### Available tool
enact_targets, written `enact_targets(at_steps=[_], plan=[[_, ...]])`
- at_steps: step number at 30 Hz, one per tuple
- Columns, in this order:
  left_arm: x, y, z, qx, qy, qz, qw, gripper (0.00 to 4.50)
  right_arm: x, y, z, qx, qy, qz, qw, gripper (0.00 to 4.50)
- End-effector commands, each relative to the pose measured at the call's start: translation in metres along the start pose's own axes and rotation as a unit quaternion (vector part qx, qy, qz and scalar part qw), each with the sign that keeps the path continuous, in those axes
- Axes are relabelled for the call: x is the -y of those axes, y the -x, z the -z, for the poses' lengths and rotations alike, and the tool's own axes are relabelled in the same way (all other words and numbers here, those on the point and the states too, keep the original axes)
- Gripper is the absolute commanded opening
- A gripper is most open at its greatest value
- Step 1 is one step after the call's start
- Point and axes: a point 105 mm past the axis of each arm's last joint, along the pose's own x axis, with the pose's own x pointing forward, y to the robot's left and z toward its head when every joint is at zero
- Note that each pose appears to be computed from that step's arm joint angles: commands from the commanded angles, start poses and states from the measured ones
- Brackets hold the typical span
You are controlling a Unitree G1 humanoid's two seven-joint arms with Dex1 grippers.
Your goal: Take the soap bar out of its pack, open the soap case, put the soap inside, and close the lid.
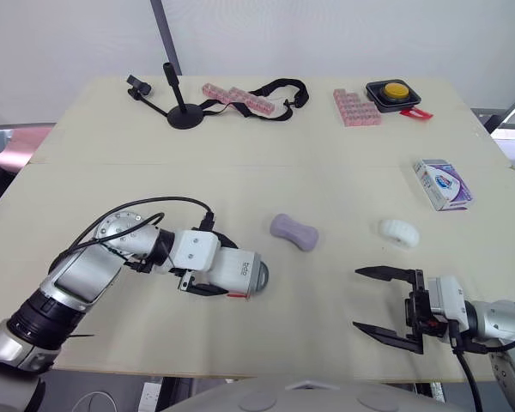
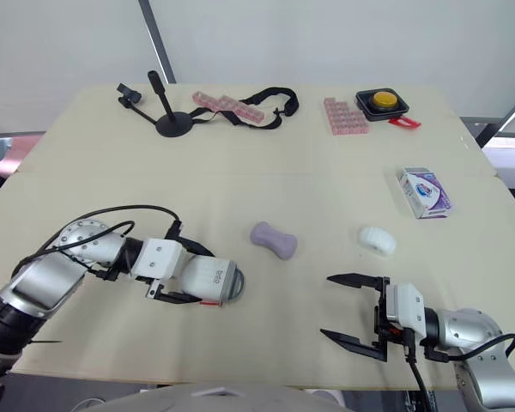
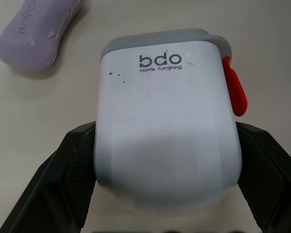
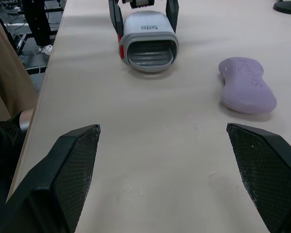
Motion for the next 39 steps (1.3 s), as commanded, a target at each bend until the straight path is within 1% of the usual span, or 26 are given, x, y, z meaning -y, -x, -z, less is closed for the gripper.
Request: enact_targets(at_steps=[1,3,9,14,21,26,32,39], plan=[[0.002,0.001,-0.011,-0.019,-0.014,0.018,1.000,3.47,0.003,0.002,-0.003,0.006,0.010,0.003,1.000,4.46],[0.002,0.000,-0.011,-0.035,-0.015,0.018,0.999,3.47,0.004,0.003,-0.002,0.005,0.009,0.003,1.000,4.46],[-0.004,0.001,-0.012,-0.055,-0.009,0.002,0.998,3.47,0.004,0.004,0.002,0.004,0.006,0.001,1.000,4.46],[-0.010,0.001,-0.014,-0.051,0.008,-0.011,0.999,3.47,0.004,0.005,0.005,0.004,0.005,-0.001,1.000,4.46],[-0.005,0.000,-0.012,-0.049,0.025,-0.004,0.998,3.47,0.004,0.008,0.010,0.000,0.004,0.001,1.000,4.46],[-0.006,0.007,-0.003,-0.067,0.039,-0.008,0.997,3.47,0.003,0.010,0.013,-0.002,0.003,0.000,1.000,4.46],[-0.009,0.014,-0.004,-0.071,0.062,-0.020,0.995,3.47,0.002,0.010,0.016,-0.002,0.001,-0.002,1.000,4.46],[-0.004,0.024,0.002,-0.085,0.062,-0.015,0.994,3.47,0.003,0.010,0.018,-0.003,-0.001,-0.001,1.000,4.46]])
